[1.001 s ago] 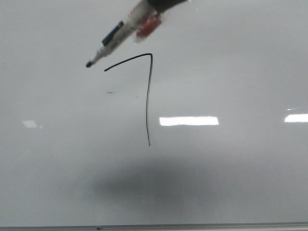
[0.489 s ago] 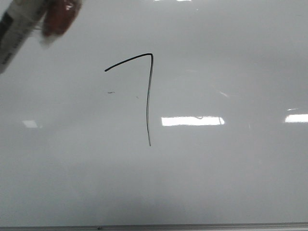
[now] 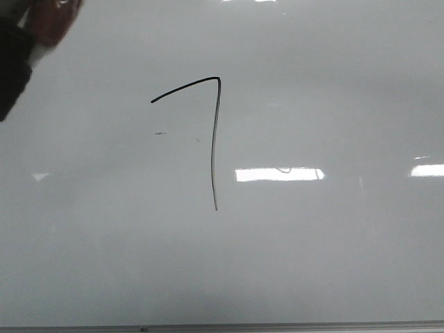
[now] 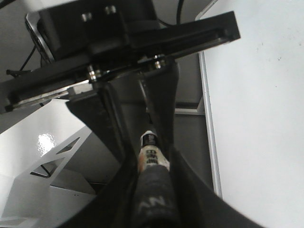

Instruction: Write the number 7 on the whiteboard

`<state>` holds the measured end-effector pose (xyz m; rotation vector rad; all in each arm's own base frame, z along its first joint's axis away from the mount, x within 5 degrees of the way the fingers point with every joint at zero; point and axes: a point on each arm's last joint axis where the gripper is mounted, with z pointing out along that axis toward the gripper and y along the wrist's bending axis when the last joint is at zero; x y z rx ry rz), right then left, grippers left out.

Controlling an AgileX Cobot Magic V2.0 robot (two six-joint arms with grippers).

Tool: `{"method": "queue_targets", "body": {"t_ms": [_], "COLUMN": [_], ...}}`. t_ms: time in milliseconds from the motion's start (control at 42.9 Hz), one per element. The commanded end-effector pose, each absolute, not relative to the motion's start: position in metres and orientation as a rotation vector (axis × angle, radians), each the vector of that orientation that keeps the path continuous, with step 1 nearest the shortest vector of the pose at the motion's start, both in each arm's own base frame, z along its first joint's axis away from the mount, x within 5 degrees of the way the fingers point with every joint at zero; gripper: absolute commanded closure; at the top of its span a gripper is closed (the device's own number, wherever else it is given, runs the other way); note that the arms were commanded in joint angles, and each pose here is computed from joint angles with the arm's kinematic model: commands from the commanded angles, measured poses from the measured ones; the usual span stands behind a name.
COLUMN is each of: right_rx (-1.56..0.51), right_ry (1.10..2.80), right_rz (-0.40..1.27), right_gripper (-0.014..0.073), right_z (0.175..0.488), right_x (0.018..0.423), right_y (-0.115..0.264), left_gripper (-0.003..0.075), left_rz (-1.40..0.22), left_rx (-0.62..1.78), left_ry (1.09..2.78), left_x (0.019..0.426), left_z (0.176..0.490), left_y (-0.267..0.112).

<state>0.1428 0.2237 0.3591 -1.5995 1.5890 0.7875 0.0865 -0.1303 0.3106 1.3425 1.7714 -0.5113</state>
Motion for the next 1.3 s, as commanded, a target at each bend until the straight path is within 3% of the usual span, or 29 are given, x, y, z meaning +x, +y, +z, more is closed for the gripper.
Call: {"method": "queue_targets", "body": {"t_ms": [0,70,140,210,326,419,652,862,1048,1281], "right_rx": [-1.535,-1.543,-1.546,-1.538,-1.489,-1.462,-1.360,-1.049,-0.663,-0.356], "right_ry": [1.517,1.521,1.525,1.526,1.561,1.586,1.603,1.828,1.948,1.911], "right_rz": [0.795,0.800,0.801,0.806,0.836,0.856,0.783,0.643,0.540,0.402], "right_gripper": [0.0653,0.0645,0.0580,0.0432,0.0092,-0.0072,0.0043,0.0204,0.0349,0.0566], "right_z": [0.380,0.379,0.378,0.378,0.380,0.381,0.395,0.395,0.366,0.315], "right_x": [0.140,0.140,0.140,0.140,0.141,0.140,0.141,0.148,0.134,0.098], "right_y": [0.221,0.222,0.222,0.223,0.223,0.222,0.201,0.147,0.091,0.045], "left_gripper": [0.0643,0.0690,0.0729,0.0741,0.0741,0.0741,0.0741,0.0741,0.0741,0.0741], "left_rz": [-0.542,-0.542,-0.542,-0.541,-0.548,-0.571,-0.480,-0.288,-0.085,0.027], "left_rx": [1.270,1.270,1.270,1.268,1.249,1.188,0.913,0.549,0.214,-0.012], "left_ry": [1.703,1.703,1.703,1.704,1.724,1.807,2.109,2.246,2.274,2.299], "left_x": [0.088,0.088,0.088,0.088,0.089,0.095,0.129,0.168,0.185,0.208], "left_z": [0.328,0.328,0.328,0.328,0.327,0.323,0.304,0.297,0.297,0.281], "left_y": [-0.133,-0.133,-0.133,-0.133,-0.133,-0.134,-0.122,-0.076,-0.019,0.020]}}
